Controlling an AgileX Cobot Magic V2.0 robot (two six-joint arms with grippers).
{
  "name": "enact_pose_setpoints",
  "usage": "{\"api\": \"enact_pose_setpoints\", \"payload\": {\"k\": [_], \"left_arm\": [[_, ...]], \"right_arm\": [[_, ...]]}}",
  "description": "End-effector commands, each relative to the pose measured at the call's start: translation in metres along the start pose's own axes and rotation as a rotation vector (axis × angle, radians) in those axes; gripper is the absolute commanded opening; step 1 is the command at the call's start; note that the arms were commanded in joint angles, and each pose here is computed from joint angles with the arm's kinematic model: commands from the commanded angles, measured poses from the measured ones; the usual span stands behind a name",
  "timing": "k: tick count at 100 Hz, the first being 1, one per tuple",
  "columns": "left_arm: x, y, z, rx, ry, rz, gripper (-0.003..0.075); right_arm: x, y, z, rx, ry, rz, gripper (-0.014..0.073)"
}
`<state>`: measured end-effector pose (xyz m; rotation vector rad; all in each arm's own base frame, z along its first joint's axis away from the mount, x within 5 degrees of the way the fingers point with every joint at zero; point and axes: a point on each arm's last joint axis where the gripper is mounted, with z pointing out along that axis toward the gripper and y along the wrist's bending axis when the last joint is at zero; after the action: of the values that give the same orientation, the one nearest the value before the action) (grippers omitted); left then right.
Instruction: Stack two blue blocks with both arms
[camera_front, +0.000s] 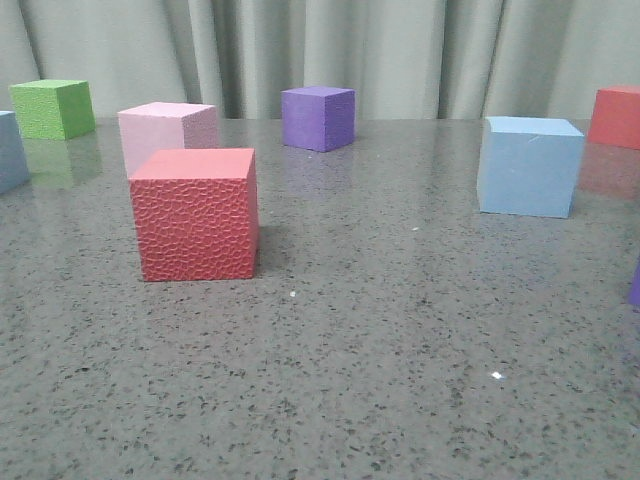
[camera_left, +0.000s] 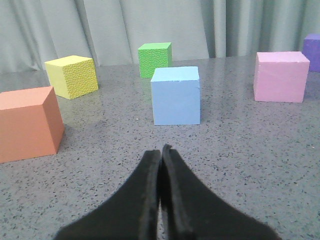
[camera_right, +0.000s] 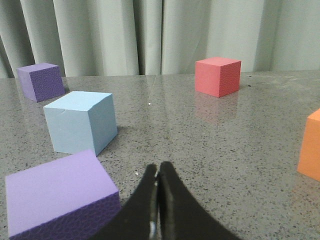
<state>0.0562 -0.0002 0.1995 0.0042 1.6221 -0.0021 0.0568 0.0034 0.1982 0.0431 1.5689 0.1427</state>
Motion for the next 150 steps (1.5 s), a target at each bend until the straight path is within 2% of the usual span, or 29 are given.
{"api": "enact_pose_setpoints", "payload": {"k": [1, 70, 107, 116, 134, 150], "left_arm": [[-0.001, 0.000, -0.002, -0.002, -0.096, -0.010, -0.0019], [-0.006, 0.000, -0.002, -0.001, -0.151, -0.010, -0.0019], [-0.014, 0.000, -0.004, -0.003, -0.205, -0.016, -0.0020], [-0.026, 0.000, -0.005, 0.000, -0.215, -0.065, -0.0020], [-0.060, 0.000, -0.001, 0.002, -0.180, -0.065, -0.0020], [-0.090, 0.000, 0.016, 0.002, -0.085, -0.065, -0.0020]], "right_arm": [[-0.008, 0.001, -0.002, -0.012, -0.092, -0.009, -0.0069], [-0.008, 0.001, -0.002, -0.013, -0.095, -0.009, -0.0069], [-0.021, 0.004, -0.004, -0.034, -0.190, -0.005, -0.0069], [-0.029, 0.004, -0.005, -0.028, -0.173, -0.005, -0.0069], [-0.058, 0.006, -0.004, 0.002, -0.062, -0.003, -0.0059], [-0.091, 0.009, 0.003, 0.031, 0.055, -0.002, -0.0059]]}}
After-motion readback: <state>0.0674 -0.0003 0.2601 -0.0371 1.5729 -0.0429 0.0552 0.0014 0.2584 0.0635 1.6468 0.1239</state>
